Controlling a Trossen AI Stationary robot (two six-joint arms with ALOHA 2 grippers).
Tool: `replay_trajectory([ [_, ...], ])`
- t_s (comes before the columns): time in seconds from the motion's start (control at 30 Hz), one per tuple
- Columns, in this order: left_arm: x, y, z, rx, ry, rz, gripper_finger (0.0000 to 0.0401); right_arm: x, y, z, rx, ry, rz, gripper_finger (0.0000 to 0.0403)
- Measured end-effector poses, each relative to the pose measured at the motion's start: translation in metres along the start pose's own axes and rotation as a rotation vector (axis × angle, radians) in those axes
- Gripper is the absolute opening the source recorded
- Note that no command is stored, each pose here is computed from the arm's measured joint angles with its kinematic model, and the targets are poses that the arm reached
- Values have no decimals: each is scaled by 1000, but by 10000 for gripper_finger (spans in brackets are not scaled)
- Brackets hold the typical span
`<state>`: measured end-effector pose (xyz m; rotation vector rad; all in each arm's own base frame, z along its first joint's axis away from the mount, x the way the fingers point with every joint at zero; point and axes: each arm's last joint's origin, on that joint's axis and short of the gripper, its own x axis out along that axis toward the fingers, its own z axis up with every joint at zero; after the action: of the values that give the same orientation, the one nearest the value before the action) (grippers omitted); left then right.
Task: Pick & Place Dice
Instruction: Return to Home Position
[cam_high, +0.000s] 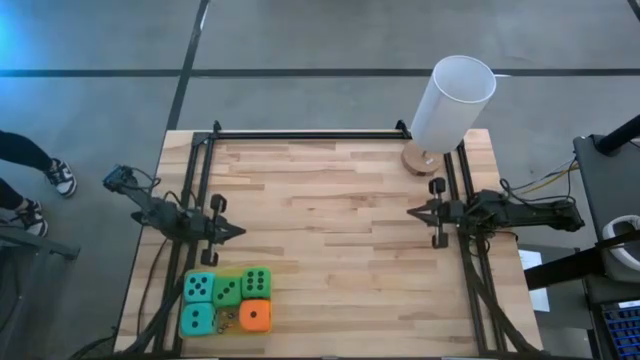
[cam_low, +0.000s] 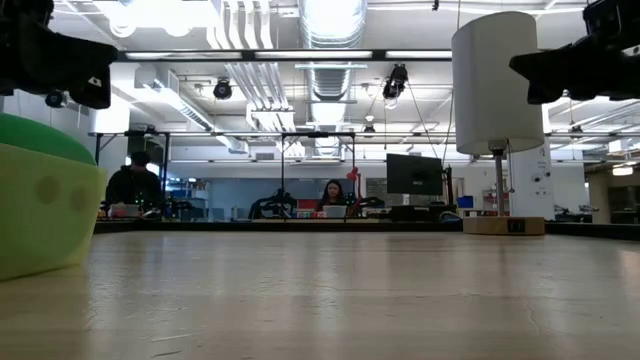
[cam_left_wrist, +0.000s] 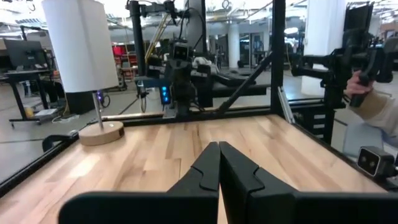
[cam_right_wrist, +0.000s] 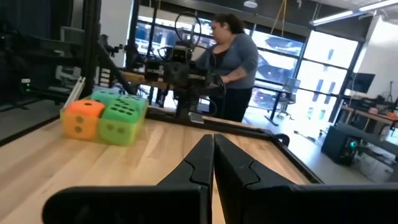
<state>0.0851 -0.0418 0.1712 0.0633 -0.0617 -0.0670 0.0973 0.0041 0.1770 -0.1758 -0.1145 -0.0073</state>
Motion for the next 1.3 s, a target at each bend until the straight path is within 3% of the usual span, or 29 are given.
replay_trajectory([
  [0.27,0,0,0,63,1,12,7,0,-1,-1,-54,17,-23,8],
  [0.67,0,0,0,-2,1,13,10,0,-1,-1,-185,19,-23,8],
  [1.3,0,0,0,-2,2,13,12,0,0,-1,-185,19,-20,8],
])
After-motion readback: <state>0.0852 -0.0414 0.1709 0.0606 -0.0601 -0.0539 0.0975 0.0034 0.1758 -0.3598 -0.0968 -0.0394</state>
